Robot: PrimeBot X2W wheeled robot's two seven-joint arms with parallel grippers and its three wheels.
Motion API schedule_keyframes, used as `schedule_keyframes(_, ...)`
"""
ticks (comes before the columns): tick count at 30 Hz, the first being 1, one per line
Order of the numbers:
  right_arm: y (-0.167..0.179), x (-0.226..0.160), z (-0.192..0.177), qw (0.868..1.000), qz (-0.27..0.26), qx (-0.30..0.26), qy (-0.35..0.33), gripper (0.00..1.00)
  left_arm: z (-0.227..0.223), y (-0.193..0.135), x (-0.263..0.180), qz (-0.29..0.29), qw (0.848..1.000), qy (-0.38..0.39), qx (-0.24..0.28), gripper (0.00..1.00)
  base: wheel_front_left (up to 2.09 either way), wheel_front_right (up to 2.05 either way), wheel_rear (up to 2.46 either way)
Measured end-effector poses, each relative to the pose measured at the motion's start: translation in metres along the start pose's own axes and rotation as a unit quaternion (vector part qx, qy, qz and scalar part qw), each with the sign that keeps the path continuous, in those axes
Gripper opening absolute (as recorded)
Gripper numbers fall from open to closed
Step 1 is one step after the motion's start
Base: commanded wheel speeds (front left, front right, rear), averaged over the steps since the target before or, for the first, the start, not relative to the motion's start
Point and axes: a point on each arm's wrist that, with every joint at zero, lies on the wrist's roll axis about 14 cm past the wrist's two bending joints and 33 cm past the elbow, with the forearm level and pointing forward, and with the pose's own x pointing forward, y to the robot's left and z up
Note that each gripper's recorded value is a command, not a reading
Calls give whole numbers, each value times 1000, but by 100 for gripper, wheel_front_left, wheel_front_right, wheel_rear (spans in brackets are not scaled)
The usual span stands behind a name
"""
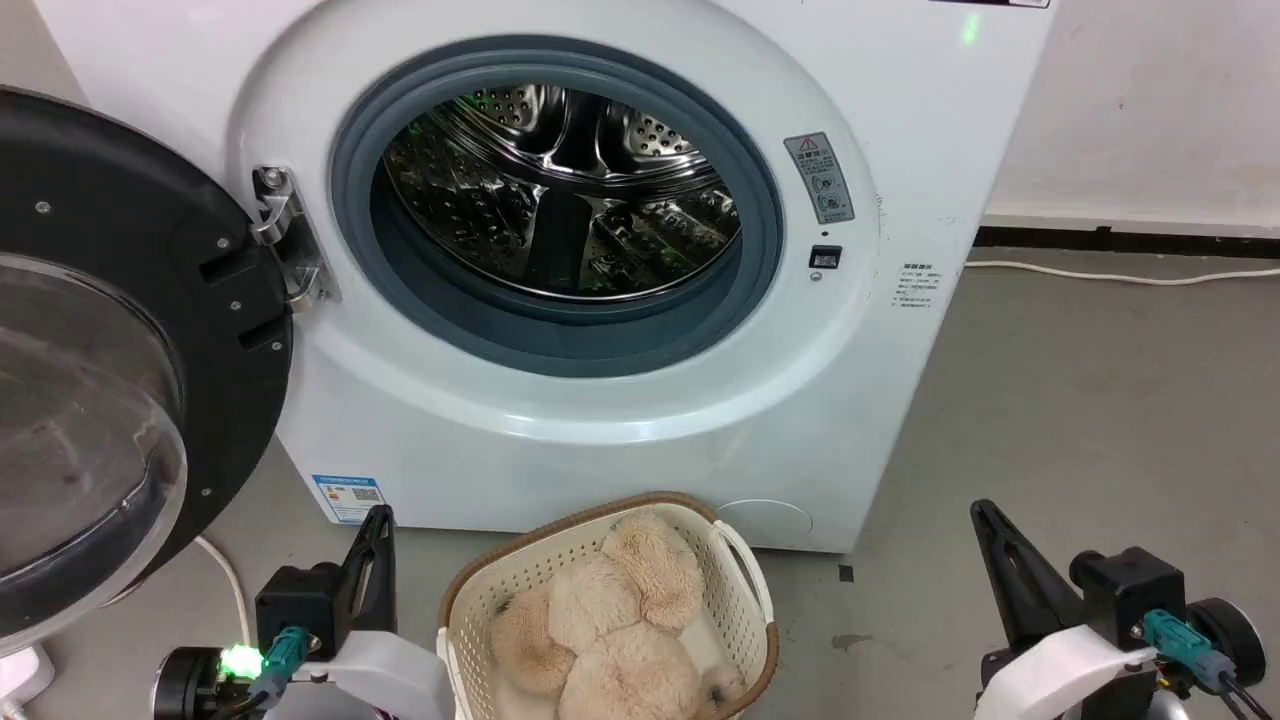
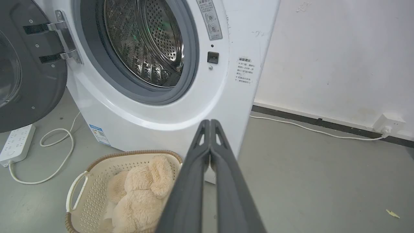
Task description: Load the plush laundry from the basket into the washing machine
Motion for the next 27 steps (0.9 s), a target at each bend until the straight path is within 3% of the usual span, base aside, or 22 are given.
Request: schedule_keyframes(27,0,0,0,1000,0,0,0,0,0,0,0,0,1000,0,0,0,0,0,0)
